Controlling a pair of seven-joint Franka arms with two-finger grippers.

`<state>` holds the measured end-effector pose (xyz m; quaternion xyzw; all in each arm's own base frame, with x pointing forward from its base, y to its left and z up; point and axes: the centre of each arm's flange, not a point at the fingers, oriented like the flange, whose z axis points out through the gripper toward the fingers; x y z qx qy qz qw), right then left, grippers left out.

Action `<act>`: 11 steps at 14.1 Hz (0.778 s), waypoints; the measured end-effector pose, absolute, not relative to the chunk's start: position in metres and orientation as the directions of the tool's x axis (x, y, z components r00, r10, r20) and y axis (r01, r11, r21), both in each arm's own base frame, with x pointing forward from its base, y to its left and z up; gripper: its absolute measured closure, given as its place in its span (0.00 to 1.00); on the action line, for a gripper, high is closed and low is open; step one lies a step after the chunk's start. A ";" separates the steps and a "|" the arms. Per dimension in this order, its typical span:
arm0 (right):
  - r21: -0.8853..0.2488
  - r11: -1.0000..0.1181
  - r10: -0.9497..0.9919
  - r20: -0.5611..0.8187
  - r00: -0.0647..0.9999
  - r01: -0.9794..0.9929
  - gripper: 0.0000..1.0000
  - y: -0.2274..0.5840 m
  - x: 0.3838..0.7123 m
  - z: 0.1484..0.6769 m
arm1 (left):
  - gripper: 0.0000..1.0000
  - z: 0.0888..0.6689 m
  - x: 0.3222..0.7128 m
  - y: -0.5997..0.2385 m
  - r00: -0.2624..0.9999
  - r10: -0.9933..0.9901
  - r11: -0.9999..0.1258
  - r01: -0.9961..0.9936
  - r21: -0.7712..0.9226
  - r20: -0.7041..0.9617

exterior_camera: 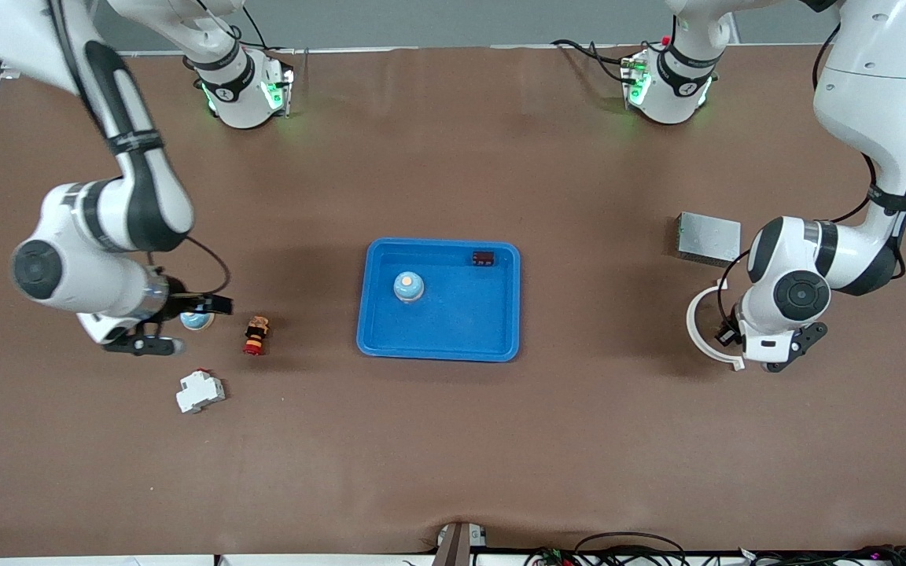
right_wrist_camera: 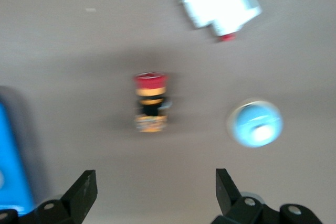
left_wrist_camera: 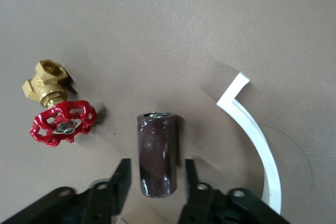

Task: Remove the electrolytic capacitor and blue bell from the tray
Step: 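Release the capacitor with the left gripper while the right gripper releases the bell, then grasp the second capacitor and second bell in the tray with both grippers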

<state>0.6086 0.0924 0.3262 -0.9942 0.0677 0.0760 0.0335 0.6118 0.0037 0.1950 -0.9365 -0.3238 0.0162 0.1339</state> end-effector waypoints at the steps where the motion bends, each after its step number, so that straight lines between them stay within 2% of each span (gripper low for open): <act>1: -0.046 -0.983 -0.167 -0.155 0.974 -0.176 0.00 0.123 0.604 0.328 | 0.33 0.202 0.614 0.003 0.790 0.610 -0.755 0.604 -0.255 0.065; 4: -0.047 -0.963 -0.255 -0.148 0.955 -0.265 0.00 0.189 0.591 0.326 | 0.04 0.237 0.617 -0.032 0.797 0.600 -0.765 0.597 -0.243 0.072; 5: -0.049 -0.955 -0.283 -0.139 0.949 -0.292 0.00 0.207 0.587 0.326 | 0.00 0.251 0.615 -0.059 0.787 0.614 -0.757 0.610 -0.234 0.068; 8: -0.063 -0.930 -0.354 -0.103 0.930 -0.361 0.00 0.258 0.569 0.318 | 0.00 0.285 0.601 -0.161 0.759 0.649 -0.740 0.647 -0.183 0.062; 11: -0.081 -0.908 -0.406 -0.075 0.911 -0.411 0.00 0.299 0.551 0.301 | 0.00 0.296 0.572 -0.250 0.803 0.595 -0.794 0.593 -0.134 0.029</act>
